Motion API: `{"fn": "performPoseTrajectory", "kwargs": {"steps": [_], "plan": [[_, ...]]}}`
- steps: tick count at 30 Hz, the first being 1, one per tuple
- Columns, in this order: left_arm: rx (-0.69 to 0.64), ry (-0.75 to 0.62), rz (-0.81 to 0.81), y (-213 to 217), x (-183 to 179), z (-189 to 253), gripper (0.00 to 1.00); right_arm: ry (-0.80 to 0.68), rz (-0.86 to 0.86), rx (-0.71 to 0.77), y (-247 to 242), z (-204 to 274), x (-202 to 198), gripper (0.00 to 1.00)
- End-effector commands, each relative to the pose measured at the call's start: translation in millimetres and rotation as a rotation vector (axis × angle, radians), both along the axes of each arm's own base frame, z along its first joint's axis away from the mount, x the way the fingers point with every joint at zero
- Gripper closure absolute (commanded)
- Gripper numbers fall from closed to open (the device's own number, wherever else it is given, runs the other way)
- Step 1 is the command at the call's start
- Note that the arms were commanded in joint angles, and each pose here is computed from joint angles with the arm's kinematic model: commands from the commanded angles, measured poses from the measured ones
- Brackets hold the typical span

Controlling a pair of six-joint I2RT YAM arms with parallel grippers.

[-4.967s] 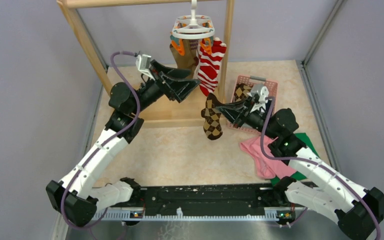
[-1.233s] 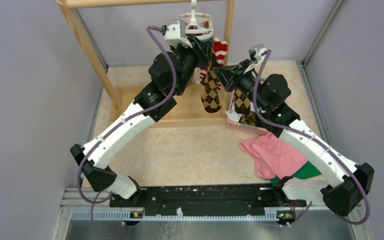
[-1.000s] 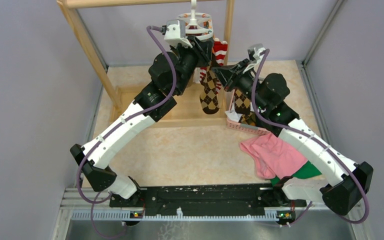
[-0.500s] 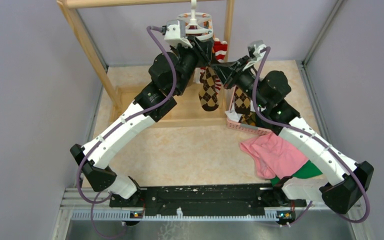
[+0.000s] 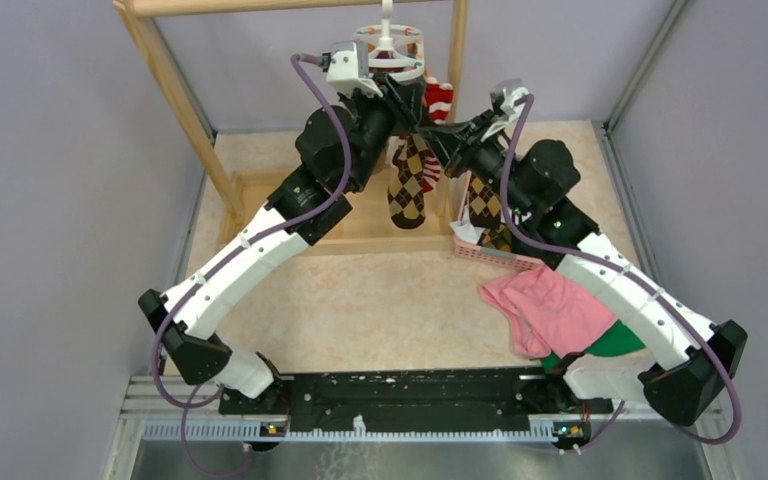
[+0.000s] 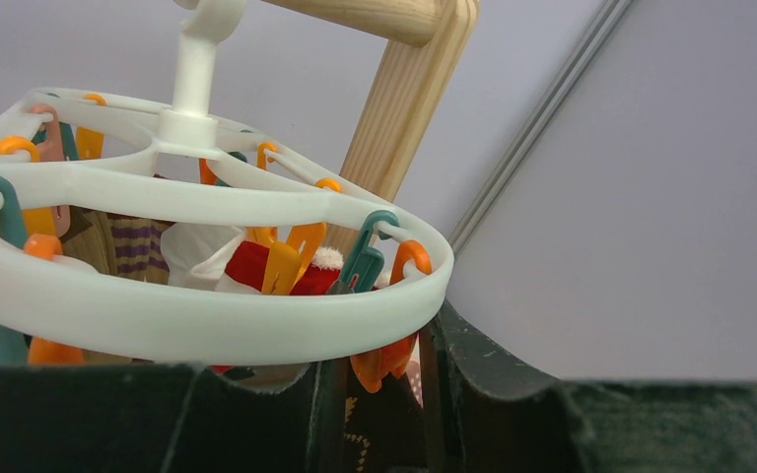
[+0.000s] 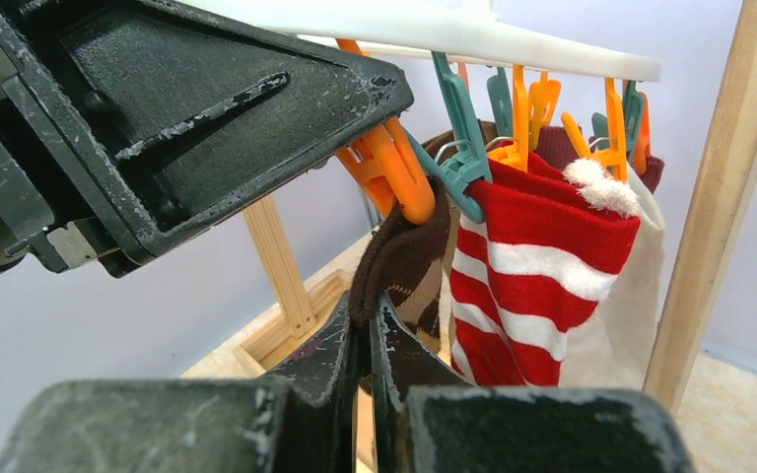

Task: Clip the socks to the hanger
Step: Clamp the sock onto the hanger.

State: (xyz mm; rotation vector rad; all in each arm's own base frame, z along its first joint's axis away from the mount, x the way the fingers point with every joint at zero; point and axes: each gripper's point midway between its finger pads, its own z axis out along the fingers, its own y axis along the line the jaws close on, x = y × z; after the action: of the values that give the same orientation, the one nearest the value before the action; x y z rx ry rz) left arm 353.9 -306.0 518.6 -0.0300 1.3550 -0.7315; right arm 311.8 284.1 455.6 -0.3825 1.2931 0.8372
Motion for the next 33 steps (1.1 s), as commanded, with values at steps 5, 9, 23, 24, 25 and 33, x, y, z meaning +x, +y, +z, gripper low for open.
{"fn": "performPoseTrajectory", "kwargs": {"steps": [5,9,23,24,25,33], "plan": [[-0.048,-0.034,-0.003,9,-9,18,0.85,-0.111,-0.015,0.050,-6,50,-10,1.00],[-0.050,-0.034,-0.008,8,-9,18,0.85,-0.120,-0.008,0.048,-2,55,-11,1.00],[-0.063,-0.041,-0.015,11,-14,21,0.63,-0.103,-0.028,0.033,-3,47,-7,1.00],[-0.067,-0.042,-0.015,12,-14,22,0.60,-0.100,-0.029,0.033,-3,46,-7,1.00],[-0.069,-0.043,-0.017,12,-15,22,0.57,-0.099,-0.031,0.032,-3,45,-7,1.00],[-0.078,-0.051,-0.024,15,-19,25,0.38,-0.089,-0.039,0.023,-4,40,-6,1.00]]}}
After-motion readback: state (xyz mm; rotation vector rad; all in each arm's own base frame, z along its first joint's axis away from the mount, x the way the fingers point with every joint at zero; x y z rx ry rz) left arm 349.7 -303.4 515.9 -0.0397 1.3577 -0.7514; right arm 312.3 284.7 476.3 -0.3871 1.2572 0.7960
